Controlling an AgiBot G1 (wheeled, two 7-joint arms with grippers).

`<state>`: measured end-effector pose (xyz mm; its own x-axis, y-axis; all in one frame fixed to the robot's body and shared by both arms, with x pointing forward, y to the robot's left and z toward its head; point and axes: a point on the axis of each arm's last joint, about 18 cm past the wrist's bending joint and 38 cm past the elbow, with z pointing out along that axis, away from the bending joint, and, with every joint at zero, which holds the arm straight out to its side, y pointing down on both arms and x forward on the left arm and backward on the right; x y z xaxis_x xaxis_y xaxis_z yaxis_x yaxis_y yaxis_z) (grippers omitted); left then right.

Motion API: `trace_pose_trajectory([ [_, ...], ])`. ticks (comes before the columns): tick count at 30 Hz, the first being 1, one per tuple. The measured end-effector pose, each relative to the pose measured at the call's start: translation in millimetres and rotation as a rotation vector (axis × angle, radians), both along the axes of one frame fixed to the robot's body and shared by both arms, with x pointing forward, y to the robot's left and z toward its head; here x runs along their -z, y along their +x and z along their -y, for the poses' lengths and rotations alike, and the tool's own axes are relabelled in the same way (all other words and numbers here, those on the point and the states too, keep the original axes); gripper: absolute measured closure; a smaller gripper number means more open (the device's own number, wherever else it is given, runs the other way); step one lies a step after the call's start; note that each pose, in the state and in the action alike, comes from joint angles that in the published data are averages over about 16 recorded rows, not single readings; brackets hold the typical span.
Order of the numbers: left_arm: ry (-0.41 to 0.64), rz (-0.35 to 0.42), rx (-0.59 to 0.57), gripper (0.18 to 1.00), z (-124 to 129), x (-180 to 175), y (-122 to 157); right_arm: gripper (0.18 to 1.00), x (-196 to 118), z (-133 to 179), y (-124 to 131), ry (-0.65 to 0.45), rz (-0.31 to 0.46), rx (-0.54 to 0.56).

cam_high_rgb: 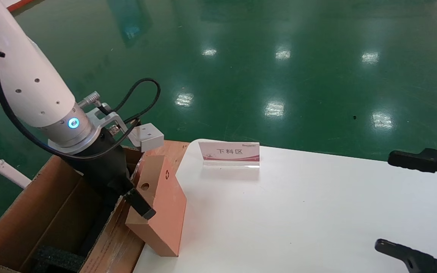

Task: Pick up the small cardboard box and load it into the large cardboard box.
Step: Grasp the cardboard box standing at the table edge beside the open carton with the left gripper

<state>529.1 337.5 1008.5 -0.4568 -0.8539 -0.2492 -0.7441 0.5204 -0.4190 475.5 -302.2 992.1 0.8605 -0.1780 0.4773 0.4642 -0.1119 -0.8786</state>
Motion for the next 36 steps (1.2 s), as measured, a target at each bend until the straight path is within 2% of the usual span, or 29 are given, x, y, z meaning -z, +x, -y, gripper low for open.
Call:
trace_pose_trajectory([
  [20,-0.027,0.131,-0.031,0.184,-13,-8,16,0.178,0,0,0,0.0,0.0,0.0],
  [36,-0.034,0.109,-0.041,0.184,-13,14,26,0.178,0,0,0,0.0,0.0,0.0],
])
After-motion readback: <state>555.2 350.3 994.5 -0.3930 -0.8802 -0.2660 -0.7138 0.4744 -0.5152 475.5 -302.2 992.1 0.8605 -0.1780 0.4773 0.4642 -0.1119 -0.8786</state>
